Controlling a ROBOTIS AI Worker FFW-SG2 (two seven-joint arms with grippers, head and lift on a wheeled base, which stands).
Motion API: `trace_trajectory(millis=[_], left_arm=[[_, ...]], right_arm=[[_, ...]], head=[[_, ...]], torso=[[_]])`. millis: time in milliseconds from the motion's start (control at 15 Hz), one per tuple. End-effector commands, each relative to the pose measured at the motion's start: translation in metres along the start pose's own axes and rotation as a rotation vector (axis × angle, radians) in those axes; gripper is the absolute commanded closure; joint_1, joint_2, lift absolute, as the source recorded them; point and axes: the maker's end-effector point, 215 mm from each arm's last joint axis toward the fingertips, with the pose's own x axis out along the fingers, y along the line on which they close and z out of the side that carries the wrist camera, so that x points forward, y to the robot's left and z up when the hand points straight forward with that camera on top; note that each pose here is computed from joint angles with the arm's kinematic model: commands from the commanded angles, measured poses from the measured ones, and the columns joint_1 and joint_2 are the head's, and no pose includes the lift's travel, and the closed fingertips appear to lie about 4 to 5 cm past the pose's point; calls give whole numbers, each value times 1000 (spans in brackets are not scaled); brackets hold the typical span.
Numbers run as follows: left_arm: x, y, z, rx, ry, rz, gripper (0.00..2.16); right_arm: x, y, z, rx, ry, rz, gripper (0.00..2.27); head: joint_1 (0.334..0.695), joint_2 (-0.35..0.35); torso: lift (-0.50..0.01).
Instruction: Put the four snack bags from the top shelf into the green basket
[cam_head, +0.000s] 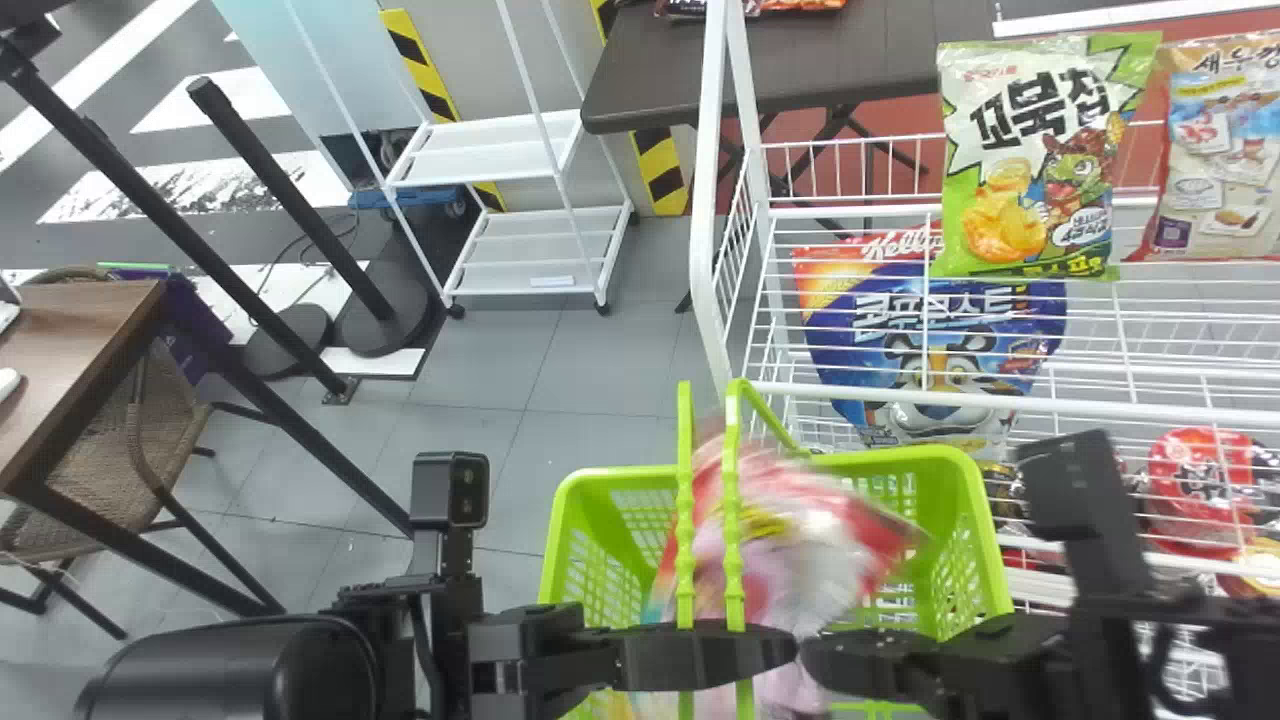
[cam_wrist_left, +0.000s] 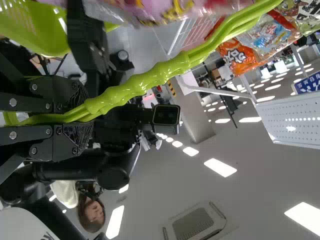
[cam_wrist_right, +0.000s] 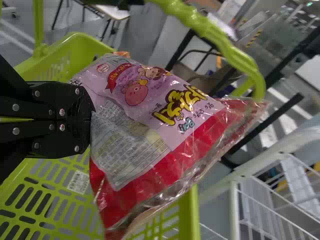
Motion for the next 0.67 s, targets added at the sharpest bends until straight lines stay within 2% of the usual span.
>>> trace_trajectory(millis=[0,133,200,267,333,400,600], left_arm=[[2,-4,-1,-2,3,-21,2148],[3,-6,-1,-1,4,-27,2148],[3,-6,-1,-1,6,-28,2148],[2,-6,-1,0,8,-27,2148],[1,-5,0,1,9,-22,2148],[-2,-5,1,2,3,-17,2148],[-6,-4,3,5,-3,-7,2148]], right_arm=[[23,6,-12,-46,94,-7,2250],[44,9,-13,-91,147,-20,2233],[53,10,-17,-96,171,-21,1976],[58,13,-16,-103,175,-14,1366],[60,14,-16,-104,176,-14,154],[58,11,-13,-100,173,-17,-2],[27,-2,4,-29,116,-6,66]], head=[[695,350],[695,350],[695,350],[695,350],[695,350],[695,350],[695,350]], torso=[[0],[0],[0],[0],[0],[0],[0]])
